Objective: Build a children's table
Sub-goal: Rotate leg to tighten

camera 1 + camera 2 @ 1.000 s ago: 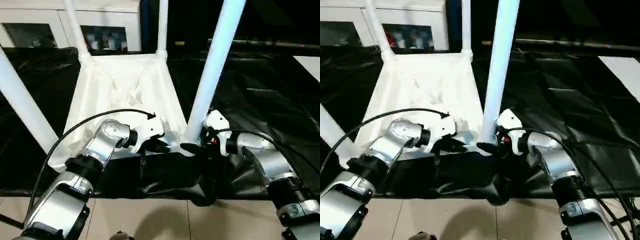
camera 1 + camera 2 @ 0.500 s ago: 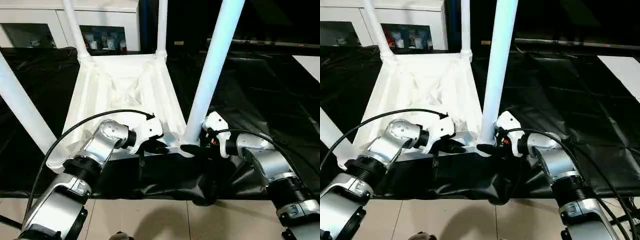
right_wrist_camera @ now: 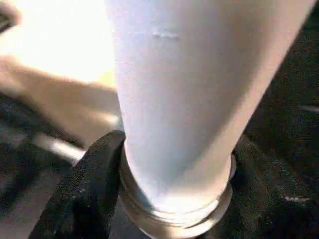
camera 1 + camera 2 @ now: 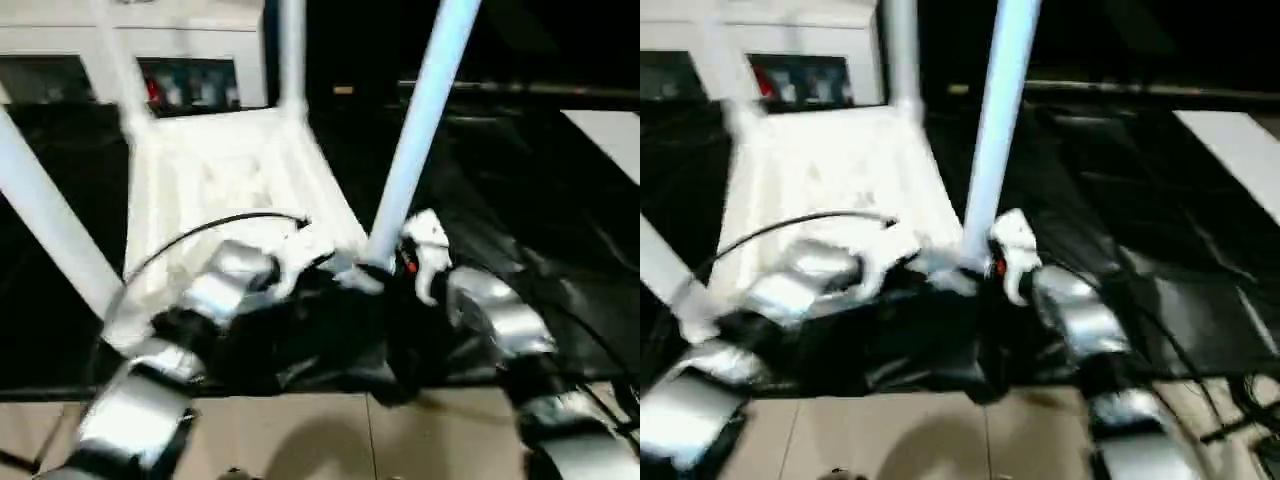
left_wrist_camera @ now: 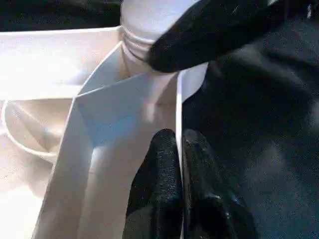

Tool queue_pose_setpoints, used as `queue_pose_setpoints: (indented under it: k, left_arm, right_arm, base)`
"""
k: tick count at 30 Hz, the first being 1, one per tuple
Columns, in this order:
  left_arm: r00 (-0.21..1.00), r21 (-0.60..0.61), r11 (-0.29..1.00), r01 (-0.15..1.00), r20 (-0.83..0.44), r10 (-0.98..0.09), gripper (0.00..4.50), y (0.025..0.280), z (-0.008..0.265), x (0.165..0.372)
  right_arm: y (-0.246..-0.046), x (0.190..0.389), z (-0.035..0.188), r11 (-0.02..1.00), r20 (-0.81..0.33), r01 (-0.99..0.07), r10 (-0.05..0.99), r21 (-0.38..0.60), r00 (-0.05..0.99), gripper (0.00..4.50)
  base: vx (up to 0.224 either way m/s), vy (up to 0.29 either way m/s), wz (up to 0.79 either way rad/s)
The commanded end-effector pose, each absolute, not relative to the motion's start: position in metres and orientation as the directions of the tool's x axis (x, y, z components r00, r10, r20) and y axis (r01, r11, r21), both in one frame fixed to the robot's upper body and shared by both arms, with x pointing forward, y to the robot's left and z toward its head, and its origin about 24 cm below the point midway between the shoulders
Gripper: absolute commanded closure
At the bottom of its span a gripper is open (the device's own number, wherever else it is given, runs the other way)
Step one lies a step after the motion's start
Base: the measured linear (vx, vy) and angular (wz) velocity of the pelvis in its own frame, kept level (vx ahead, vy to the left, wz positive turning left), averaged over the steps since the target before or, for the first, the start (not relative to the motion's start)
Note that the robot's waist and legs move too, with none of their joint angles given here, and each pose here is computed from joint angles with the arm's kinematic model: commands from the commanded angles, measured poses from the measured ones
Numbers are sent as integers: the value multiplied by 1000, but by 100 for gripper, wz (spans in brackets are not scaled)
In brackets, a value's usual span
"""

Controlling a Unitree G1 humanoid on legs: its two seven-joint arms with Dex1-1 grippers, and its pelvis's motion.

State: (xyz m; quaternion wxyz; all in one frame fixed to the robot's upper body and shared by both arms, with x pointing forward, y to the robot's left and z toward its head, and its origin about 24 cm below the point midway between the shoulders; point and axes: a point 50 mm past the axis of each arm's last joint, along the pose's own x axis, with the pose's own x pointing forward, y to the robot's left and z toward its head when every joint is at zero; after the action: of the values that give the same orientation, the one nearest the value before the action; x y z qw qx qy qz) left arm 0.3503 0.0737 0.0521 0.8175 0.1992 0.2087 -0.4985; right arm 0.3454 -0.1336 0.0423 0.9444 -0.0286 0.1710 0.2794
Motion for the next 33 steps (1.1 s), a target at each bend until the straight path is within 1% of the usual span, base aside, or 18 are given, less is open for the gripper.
queue_pose_setpoints:
  k: [1, 3, 6, 7, 12, 13, 14, 17, 19, 20, 21, 23, 26, 28, 30, 31, 32, 33]
  left_arm:
    - [527, 116, 559, 821, -532, -663, 450, 61, 49, 357]
    - [563, 142, 587, 797, -529, -635, 450, 51, 49, 358]
    - [566, 163, 580, 798, -533, -629, 450, 44, 48, 357]
    - [557, 169, 567, 806, -540, -631, 450, 42, 48, 356]
    - [552, 169, 563, 809, -547, -629, 450, 41, 46, 356]
    - [554, 169, 566, 807, -550, -625, 450, 42, 45, 357]
    - [555, 169, 567, 806, -551, -624, 450, 43, 45, 357]
    - [553, 178, 559, 810, -549, -627, 450, 48, 45, 358]
    - [540, 177, 542, 821, -549, -638, 450, 53, 45, 358]
    - [540, 178, 542, 822, -549, -639, 450, 53, 45, 358]
    - [523, 185, 516, 836, -554, -648, 450, 59, 44, 357]
    - [514, 185, 507, 842, -563, -647, 450, 63, 43, 357]
    - [462, 188, 438, 879, -561, -687, 450, 75, 43, 354]
    - [417, 190, 380, 905, -566, -712, 450, 82, 44, 351]
    - [395, 190, 352, 916, -574, -718, 450, 86, 43, 349]
    - [346, 192, 289, 938, -572, -744, 450, 88, 44, 345]
    - [346, 192, 289, 938, -572, -744, 450, 88, 44, 345]
    - [255, 181, 183, 966, -586, -769, 450, 94, 44, 338]
  right_arm:
    - [-139, 351, 29, 945, -408, -326, 310, 32, 858, 173]
    - [-134, 356, 30, 968, -400, -247, 245, 47, 883, 173]
    - [-125, 359, 33, 967, -393, -255, 242, 22, 887, 173]
    - [-120, 360, 33, 960, -393, -278, 259, 9, 882, 173]
    - [-115, 362, 34, 956, -374, -293, 267, -14, 888, 173]
    - [-115, 363, 38, 954, -346, -300, 283, 5, 895, 118]
    - [-115, 364, 39, 955, -339, -298, 281, 3, 898, 118]
    - [-123, 365, 46, 946, -299, -322, 301, -21, 905, 94]
    - [-132, 365, 51, 936, -276, -350, 325, -46, 904, 72]
    - [-133, 365, 51, 935, -276, -351, 326, -46, 904, 63]
    - [-141, 363, 55, 916, -263, -394, 365, -68, 893, 57]
    - [-145, 361, 56, 901, -264, -428, 396, -74, 879, 57]
    - [-158, 348, 62, 809, -286, -579, 533, -100, 796, 57]
    - [-164, 339, 64, 749, -298, -656, 607, -98, 737, 57]
    - [-167, 333, 66, 715, -303, -693, 641, -99, 705, 57]
    - [-171, 327, 68, 684, -310, -723, 671, -93, 674, 57]
    - [-171, 327, 68, 684, -310, -723, 671, -93, 674, 57]
    - [-178, 315, 70, 630, -324, -772, 716, -83, 619, 57]
  base:
    - [0, 0, 0]
    - [0, 0, 0]
    - [0, 0, 0]
    - [0, 0, 0]
    - [0, 0, 0]
    - [0, 0, 0]
    - [0, 0, 0]
    - [0, 0, 0]
    - [0, 0, 0]
    - [0, 0, 0]
    - [0, 0, 0]
    - [0, 0, 0]
    - [0, 0, 0]
    - [0, 0, 0]
    - [0, 0, 0]
    - [0, 0, 0]
    - [0, 0, 0]
    - [0, 0, 0]
